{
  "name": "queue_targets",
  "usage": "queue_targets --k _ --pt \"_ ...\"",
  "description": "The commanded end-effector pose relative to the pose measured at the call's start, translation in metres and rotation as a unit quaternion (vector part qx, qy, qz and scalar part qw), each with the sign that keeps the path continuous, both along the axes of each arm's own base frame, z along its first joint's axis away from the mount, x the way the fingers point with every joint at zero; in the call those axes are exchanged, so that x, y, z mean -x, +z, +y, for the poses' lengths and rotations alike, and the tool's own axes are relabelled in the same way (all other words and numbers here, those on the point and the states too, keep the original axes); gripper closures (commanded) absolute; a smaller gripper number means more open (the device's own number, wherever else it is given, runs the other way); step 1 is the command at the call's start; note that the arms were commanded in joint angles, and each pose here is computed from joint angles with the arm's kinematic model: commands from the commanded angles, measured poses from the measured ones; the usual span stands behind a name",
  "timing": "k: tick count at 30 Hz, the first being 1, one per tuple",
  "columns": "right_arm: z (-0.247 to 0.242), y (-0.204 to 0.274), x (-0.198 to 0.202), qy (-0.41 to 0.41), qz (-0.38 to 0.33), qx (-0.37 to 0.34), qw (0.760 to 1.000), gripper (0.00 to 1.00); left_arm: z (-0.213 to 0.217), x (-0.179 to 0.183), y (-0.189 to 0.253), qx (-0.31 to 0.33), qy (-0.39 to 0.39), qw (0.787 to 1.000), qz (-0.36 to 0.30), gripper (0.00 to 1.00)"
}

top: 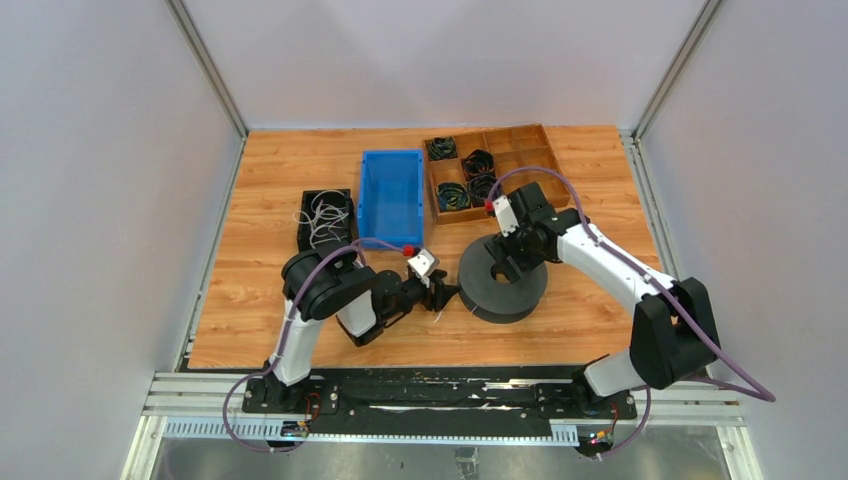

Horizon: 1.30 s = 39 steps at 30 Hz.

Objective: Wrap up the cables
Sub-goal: Adjust the cable on the cable reel.

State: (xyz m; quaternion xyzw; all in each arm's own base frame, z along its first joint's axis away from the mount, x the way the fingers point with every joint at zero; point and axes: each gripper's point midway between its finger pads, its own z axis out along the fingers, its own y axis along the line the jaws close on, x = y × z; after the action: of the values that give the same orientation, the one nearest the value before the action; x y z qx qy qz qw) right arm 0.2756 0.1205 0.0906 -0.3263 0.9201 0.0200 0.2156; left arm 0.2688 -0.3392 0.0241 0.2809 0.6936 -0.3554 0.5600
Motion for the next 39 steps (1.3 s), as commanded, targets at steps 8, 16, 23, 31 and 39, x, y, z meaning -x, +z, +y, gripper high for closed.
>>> queue_targets --k 8,16,23,31,39 --pt "-0.015 -0.025 -0.021 0.022 -0.025 0.052 0.998 0.34 0.018 -0.006 0.036 0.035 0.003 0.999 -0.024 0.43" --pt "0.007 -0.035 -0.032 0.184 -0.058 0.039 0.980 0.42 0.036 -0.004 0.066 0.057 -0.041 0.996 -0.049 0.41" --pt "0.046 -0.029 -0.038 0.329 -0.084 -0.017 0.940 0.47 0.033 0.011 0.102 0.083 -0.085 0.989 -0.083 0.35" --pt "0.079 -0.001 -0.037 0.407 -0.110 -0.050 0.905 0.40 0.029 0.002 0.115 0.107 -0.074 0.989 -0.077 0.32" --pt "0.041 0.044 -0.032 0.243 -0.140 -0.035 0.959 0.36 0.007 -0.014 0.118 0.090 -0.089 0.992 -0.013 0.32"
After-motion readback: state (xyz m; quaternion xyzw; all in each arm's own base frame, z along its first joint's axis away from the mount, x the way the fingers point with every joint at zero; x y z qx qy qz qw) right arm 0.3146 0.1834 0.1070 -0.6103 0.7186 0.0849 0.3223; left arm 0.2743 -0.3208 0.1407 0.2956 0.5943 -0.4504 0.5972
